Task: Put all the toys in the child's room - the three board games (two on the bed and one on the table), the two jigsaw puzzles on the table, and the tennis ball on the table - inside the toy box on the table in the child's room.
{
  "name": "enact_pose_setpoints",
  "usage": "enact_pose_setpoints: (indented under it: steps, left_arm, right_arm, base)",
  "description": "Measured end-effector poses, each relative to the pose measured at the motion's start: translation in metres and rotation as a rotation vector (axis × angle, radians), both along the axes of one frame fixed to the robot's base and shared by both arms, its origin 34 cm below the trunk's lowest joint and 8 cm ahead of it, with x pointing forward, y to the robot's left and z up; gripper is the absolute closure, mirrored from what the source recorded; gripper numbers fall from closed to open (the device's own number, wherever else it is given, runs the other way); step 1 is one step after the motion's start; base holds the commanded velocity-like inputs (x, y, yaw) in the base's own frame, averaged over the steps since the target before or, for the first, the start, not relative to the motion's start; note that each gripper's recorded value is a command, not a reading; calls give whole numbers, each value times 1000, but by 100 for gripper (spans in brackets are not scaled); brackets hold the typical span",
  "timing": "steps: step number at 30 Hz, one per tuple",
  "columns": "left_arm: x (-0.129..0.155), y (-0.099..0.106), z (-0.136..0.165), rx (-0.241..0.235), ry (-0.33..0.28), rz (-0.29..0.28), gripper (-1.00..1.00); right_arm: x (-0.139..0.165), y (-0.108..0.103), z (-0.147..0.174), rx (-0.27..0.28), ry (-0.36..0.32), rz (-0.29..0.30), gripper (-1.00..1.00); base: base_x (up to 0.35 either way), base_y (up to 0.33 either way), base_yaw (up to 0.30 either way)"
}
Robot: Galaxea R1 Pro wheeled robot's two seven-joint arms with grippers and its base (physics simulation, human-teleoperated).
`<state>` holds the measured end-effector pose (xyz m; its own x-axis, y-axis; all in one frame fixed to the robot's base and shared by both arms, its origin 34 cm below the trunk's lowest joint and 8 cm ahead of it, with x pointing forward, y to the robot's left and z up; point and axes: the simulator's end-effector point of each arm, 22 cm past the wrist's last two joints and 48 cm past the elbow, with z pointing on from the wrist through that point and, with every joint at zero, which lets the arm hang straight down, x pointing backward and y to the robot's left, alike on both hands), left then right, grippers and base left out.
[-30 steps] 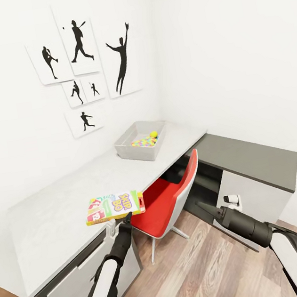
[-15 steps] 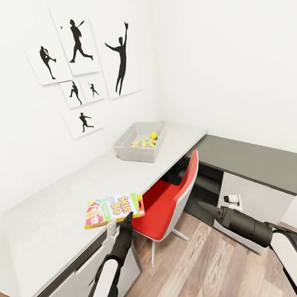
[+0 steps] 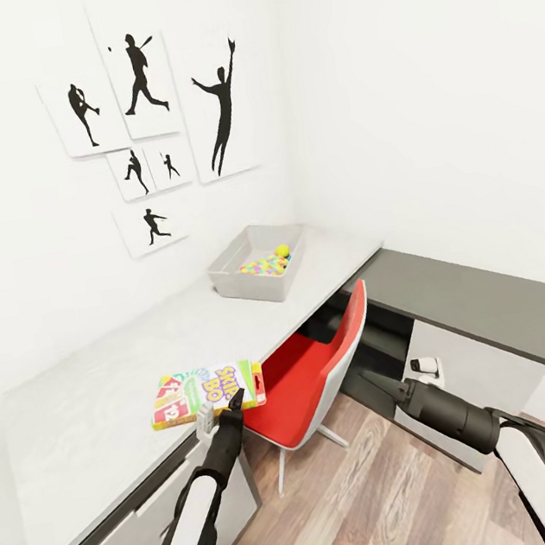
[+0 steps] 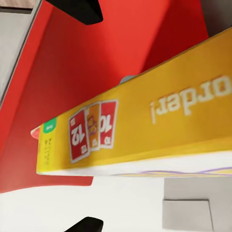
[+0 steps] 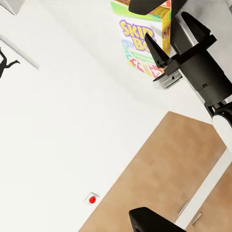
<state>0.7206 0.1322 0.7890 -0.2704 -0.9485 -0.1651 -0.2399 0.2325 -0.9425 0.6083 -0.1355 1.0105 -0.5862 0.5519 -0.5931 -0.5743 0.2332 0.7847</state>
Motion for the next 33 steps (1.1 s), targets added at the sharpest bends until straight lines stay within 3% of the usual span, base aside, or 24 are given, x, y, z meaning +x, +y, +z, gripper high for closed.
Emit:
enact_pose_setpoints:
  steps: [33]
  left_arm:
    - [0, -1, 0, 0, 0, -2, -100]
  right_arm:
    - [0, -1, 0, 0, 0, -3, -100]
  base:
    - [53, 0, 0]
